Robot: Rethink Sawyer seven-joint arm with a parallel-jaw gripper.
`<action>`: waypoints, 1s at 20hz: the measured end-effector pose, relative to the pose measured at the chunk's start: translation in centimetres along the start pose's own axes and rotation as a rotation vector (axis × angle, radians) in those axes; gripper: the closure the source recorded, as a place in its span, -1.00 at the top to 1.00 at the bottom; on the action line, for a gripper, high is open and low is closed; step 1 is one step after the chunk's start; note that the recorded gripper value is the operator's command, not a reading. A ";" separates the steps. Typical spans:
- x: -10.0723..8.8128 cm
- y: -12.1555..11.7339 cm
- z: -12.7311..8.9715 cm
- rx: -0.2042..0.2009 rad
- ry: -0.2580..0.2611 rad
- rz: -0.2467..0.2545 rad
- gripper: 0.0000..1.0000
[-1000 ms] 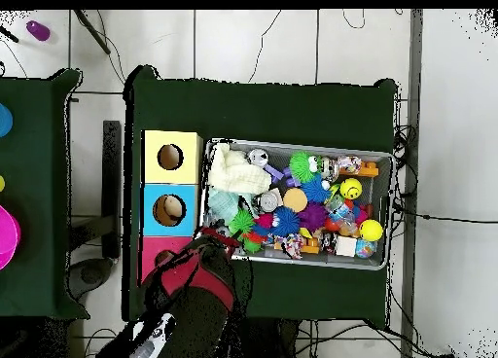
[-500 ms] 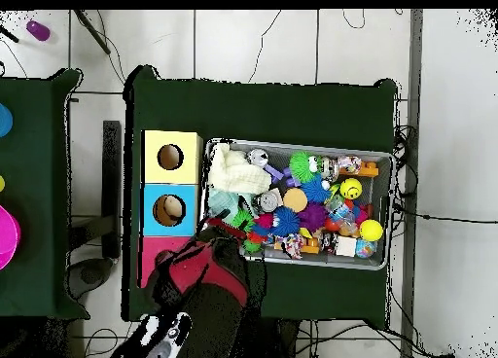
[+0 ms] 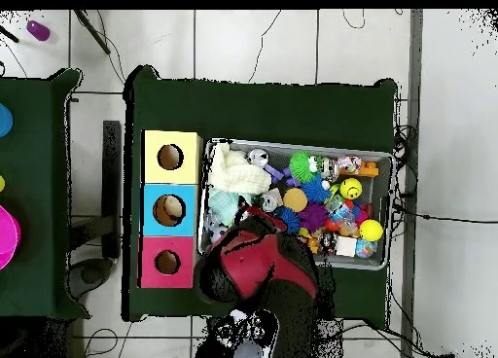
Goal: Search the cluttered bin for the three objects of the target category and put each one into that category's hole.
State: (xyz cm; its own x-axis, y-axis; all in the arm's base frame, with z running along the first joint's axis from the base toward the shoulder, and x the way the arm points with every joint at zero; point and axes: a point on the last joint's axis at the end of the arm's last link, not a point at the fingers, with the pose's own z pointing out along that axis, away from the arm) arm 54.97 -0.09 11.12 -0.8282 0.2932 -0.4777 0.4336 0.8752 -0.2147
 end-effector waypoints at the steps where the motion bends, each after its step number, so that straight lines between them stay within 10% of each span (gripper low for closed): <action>1: -0.9 -2.2 0.8 -0.015 0.009 0.022 1.00; 10: -1.1 -6.1 1.9 -0.045 0.033 0.029 1.00; 20: -0.1 -1.0 -0.5 -0.117 -0.004 -0.096 1.00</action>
State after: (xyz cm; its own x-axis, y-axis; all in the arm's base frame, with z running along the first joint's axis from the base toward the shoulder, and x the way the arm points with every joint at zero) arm 54.42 -0.78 11.77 -0.8622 0.2047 -0.4634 0.3082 0.9379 -0.1592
